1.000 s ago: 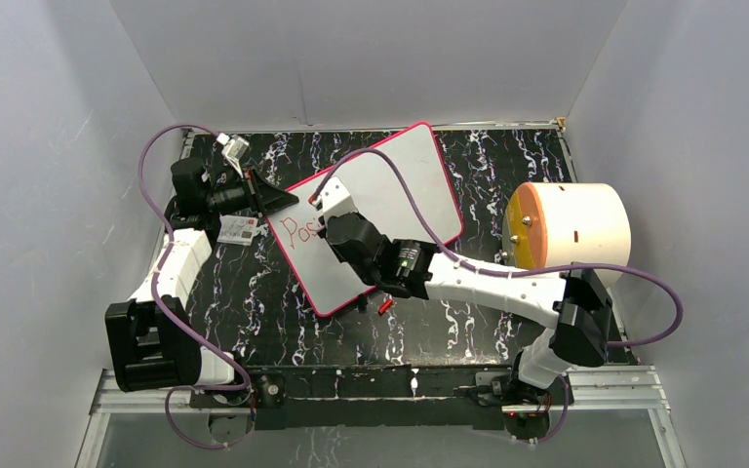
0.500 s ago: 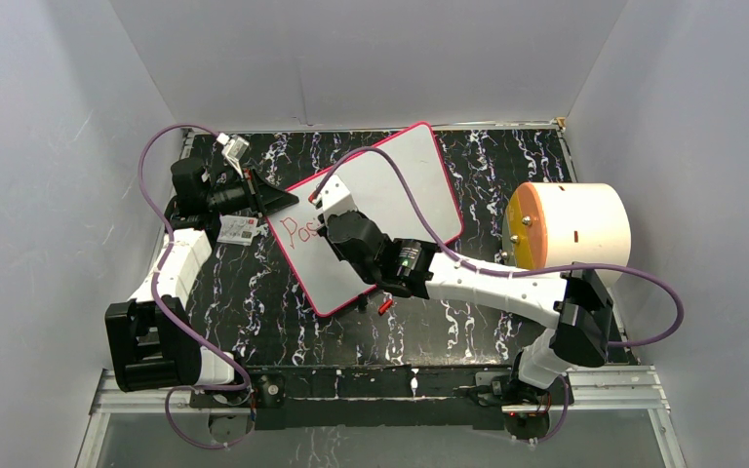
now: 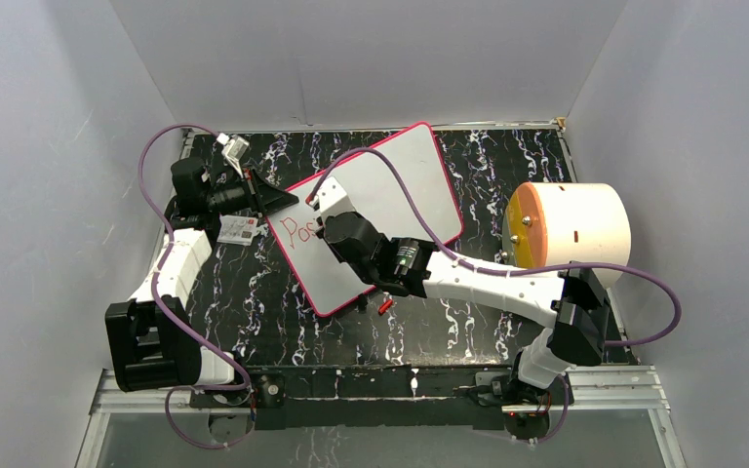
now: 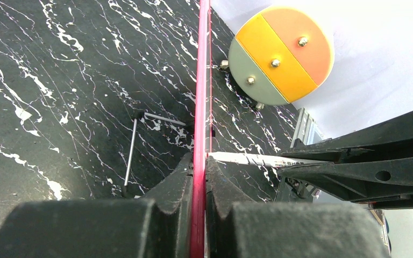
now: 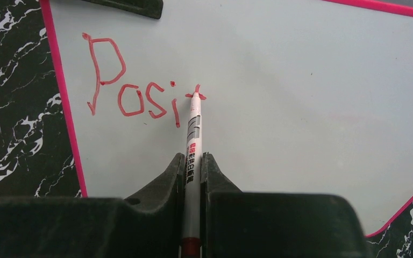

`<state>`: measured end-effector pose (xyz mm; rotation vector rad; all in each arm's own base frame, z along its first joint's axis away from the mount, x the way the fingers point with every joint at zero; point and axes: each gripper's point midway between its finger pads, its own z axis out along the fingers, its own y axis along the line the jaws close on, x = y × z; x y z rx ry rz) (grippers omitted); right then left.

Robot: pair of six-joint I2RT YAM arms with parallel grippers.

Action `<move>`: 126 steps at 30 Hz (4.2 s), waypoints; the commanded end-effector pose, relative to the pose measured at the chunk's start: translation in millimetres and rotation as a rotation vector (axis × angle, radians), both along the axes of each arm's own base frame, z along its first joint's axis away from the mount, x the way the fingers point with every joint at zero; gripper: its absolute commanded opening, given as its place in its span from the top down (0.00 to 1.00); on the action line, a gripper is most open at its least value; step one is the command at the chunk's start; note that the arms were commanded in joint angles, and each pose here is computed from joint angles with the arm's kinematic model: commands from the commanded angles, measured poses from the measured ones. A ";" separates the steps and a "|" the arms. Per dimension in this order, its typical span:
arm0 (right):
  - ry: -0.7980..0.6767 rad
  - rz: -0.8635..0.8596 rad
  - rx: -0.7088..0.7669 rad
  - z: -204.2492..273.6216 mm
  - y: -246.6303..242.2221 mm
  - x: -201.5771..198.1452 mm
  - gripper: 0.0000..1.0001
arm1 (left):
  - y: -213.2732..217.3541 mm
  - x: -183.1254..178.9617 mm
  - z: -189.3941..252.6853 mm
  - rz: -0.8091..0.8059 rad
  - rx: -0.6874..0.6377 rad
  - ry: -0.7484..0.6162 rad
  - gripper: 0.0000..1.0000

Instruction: Write a sentence on the whiteboard

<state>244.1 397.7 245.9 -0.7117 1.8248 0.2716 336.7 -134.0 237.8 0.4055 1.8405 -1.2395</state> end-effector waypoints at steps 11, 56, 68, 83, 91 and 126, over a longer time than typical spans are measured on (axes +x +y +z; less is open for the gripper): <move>0.050 0.013 -0.025 -2.9 -1.6 -4.8 1.00 | 11.6 12.9 -27.5 0.085 0.069 0.028 1.00; -0.036 -0.013 0.075 28.5 -7.0 1.6 1.00 | 12.1 13.0 -28.0 0.089 0.073 0.030 1.00; -0.076 -0.065 0.104 39.1 -12.0 11.3 1.00 | 12.0 12.8 -27.6 0.087 0.073 0.028 1.00; -0.032 -0.057 0.065 19.4 -8.8 16.2 1.00 | 11.8 12.6 -27.9 0.086 0.072 0.029 1.00; -0.001 -0.026 0.046 14.8 -6.7 10.9 1.00 | 11.9 12.7 -27.8 0.087 0.073 0.030 1.00; -0.007 -0.042 0.084 17.0 -13.4 9.6 1.00 | 13.0 12.9 -30.7 0.093 0.082 0.034 1.00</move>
